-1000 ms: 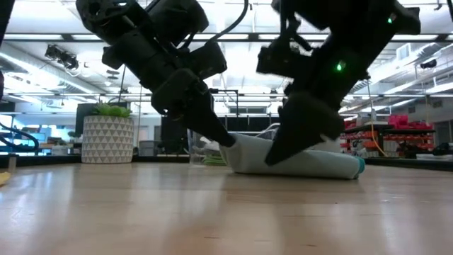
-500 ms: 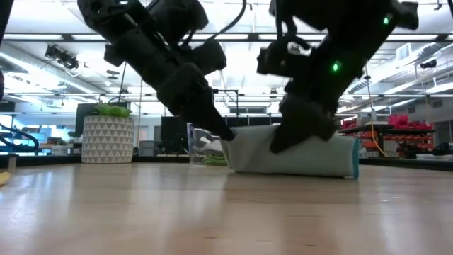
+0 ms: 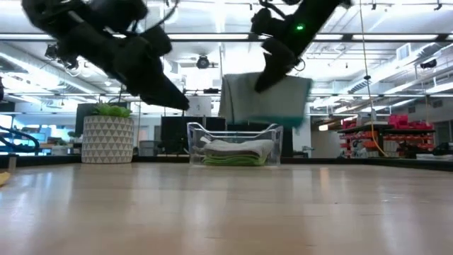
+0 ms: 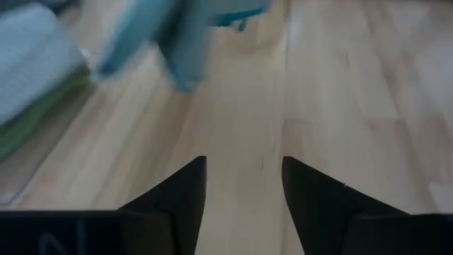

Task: Fold microfiber towels
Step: Stack the folded blue microfiber cloth on top of the gray microfiber cloth, then fold the yellow microfiber cloth

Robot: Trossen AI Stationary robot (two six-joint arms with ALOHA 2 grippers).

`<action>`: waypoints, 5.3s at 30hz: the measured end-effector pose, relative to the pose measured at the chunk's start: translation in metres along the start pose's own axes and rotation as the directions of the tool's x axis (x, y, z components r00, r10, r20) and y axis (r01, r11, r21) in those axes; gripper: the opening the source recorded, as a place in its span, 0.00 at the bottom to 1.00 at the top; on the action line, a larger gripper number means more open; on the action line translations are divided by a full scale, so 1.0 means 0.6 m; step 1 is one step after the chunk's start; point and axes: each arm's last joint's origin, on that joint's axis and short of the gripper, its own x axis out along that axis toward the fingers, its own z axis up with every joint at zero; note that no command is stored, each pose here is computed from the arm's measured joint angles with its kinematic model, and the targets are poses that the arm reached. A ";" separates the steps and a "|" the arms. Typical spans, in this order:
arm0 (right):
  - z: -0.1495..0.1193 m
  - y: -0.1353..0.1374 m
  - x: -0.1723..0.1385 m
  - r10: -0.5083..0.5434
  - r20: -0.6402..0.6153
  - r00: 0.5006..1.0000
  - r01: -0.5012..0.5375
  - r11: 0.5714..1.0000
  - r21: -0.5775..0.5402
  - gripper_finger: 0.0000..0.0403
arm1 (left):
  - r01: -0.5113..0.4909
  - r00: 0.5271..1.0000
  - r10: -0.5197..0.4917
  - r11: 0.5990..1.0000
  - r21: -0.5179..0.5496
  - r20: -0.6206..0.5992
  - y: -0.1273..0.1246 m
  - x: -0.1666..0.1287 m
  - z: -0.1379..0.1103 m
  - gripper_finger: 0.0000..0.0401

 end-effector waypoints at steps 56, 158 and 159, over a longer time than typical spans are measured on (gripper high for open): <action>0.074 -0.384 0.258 0.350 -0.014 0.937 -0.346 0.929 0.131 0.60 | -0.144 0.980 0.157 0.984 -0.107 0.119 0.080 -0.054 -0.032 0.37; 0.041 -0.044 0.042 0.594 0.449 0.668 -0.475 0.804 -0.356 0.01 | -0.084 0.584 -0.065 0.986 -0.141 -0.809 -0.166 -0.046 0.068 0.29; 0.040 -0.039 0.041 0.602 0.441 0.666 -0.481 0.798 -0.362 0.01 | -0.087 0.544 -0.087 0.983 -0.159 -0.835 -0.164 -0.048 0.058 0.34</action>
